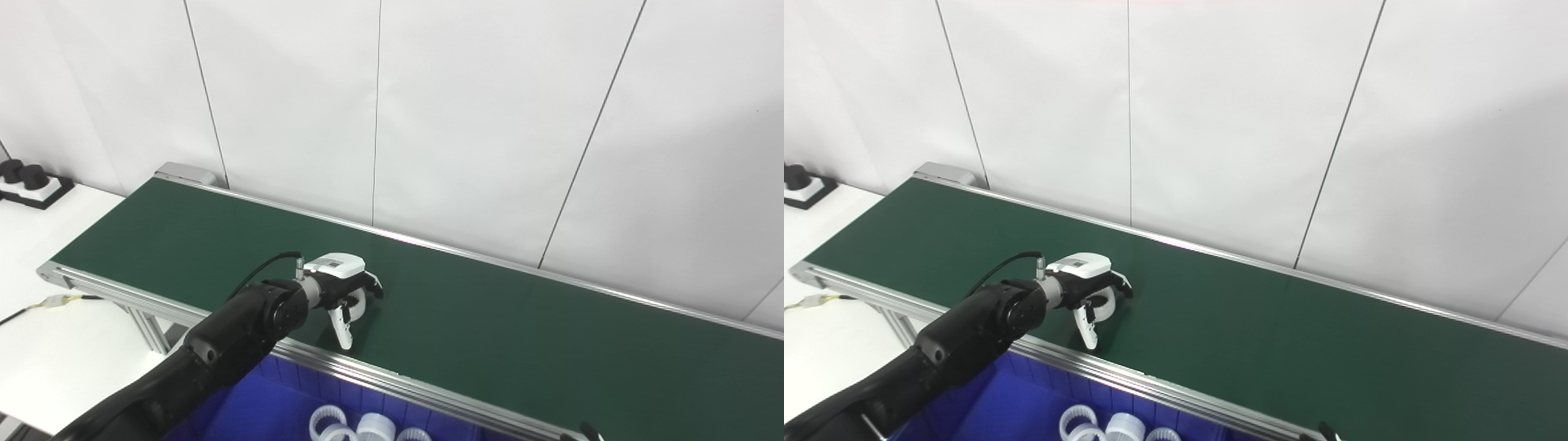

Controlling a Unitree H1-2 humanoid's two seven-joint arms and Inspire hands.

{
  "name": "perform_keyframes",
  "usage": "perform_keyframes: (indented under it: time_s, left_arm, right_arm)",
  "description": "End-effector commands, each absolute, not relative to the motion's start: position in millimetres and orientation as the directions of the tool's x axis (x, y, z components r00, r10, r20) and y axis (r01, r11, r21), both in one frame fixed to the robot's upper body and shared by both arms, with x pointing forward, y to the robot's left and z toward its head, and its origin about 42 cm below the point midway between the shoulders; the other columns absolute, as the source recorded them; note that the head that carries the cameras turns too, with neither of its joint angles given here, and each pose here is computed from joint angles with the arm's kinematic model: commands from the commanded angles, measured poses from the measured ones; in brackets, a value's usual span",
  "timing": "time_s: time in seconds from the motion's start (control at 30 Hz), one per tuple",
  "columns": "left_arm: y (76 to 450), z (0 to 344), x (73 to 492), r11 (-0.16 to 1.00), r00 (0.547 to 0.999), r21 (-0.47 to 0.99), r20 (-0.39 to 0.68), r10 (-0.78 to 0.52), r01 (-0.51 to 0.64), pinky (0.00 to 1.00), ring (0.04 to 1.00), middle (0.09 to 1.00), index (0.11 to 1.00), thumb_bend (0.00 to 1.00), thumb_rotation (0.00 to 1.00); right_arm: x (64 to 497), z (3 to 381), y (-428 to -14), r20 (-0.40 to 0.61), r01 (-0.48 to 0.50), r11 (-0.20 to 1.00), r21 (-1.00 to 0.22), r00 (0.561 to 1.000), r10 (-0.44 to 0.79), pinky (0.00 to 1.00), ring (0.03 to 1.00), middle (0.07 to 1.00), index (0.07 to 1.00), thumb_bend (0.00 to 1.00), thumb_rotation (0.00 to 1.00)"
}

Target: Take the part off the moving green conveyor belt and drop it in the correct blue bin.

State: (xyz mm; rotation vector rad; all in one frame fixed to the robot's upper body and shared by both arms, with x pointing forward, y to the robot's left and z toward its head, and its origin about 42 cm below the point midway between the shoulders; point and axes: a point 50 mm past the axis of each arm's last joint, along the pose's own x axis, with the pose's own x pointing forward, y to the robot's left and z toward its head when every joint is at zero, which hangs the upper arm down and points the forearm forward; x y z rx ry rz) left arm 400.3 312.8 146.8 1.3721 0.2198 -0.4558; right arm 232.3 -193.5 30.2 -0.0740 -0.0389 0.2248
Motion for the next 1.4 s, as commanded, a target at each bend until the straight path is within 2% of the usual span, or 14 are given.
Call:
perform_keyframes:
  time_s: [0.0,0.27,0.67,0.87,0.9,0.93,1.0,1.03,1.17,1.37]
  left_arm:
    - [325.8,169.2,408.9,0.097,0.925,0.929,-0.339,-0.169,0.358,0.89,0.873,0.852,0.791,0.92,0.06]
    - [324.8,165.6,406.6,0.107,0.925,0.928,-0.335,-0.177,0.356,0.90,0.854,0.848,0.785,0.92,0.05]
    - [318.9,160.2,404.8,0.087,0.923,0.928,-0.345,-0.172,0.363,0.90,0.845,0.848,0.775,0.90,0.01]
    - [314.3,156.3,403.4,0.093,0.932,0.937,-0.318,-0.174,0.337,0.87,0.809,0.818,0.734,0.87,0.00]
    - [314.0,155.5,403.3,0.099,0.934,0.939,-0.310,-0.178,0.330,0.85,0.774,0.767,0.691,0.85,0.00]
    - [313.6,154.6,402.5,0.110,0.937,0.942,-0.293,-0.189,0.316,0.81,0.687,0.616,0.570,0.68,0.00]
    - [313.2,152.7,401.4,0.120,0.942,0.948,-0.267,-0.204,0.294,0.80,0.652,0.550,0.517,0.59,0.00]
    - [313.1,151.7,401.1,0.122,0.944,0.950,-0.257,-0.209,0.286,0.73,0.575,0.520,0.491,0.55,0.00]
    - [313.2,148.0,401.1,0.133,0.945,0.952,-0.244,-0.218,0.276,0.66,0.527,0.505,0.469,0.52,0.00]
    - [312.4,146.3,400.8,0.139,0.944,0.950,-0.247,-0.220,0.281,0.66,0.529,0.512,0.464,0.52,0.00]
  right_arm:
    - [236.1,41.9,-193.0,0.086,-0.223,0.971,-0.090,0.969,0.230,0.68,0.770,0.826,0.929,0.28,0.81]
    - [236.3,41.6,-193.7,0.088,-0.227,0.970,-0.089,0.968,0.234,0.67,0.769,0.825,0.926,0.25,0.79]
    - [234.1,41.8,-195.4,0.088,-0.226,0.970,-0.086,0.968,0.234,0.67,0.769,0.825,0.926,0.28,0.79]
    - [232.4,42.1,-196.6,0.088,-0.227,0.970,-0.086,0.968,0.234,0.68,0.772,0.829,0.929,0.29,0.79]
    - [232.2,42.3,-196.7,0.087,-0.226,0.970,-0.087,0.968,0.234,0.68,0.770,0.827,0.928,0.30,0.79]
    - [232.1,42.4,-196.9,0.087,-0.227,0.970,-0.085,0.968,0.234,0.68,0.770,0.825,0.928,0.30,0.80]
    - [231.8,42.5,-197.2,0.088,-0.229,0.970,-0.084,0.968,0.236,0.68,0.771,0.825,0.929,0.30,0.80]
    - [231.8,42.5,-197.3,0.088,-0.230,0.970,-0.084,0.967,0.237,0.68,0.771,0.825,0.930,0.30,0.80]
    - [231.3,42.6,-197.7,0.089,-0.227,0.970,-0.086,0.968,0.235,0.67,0.767,0.820,0.927,0.30,0.79]
    - [230.7,43.6,-198.6,0.085,-0.225,0.971,-0.086,0.969,0.232,0.67,0.766,0.822,0.928,0.30,0.79]
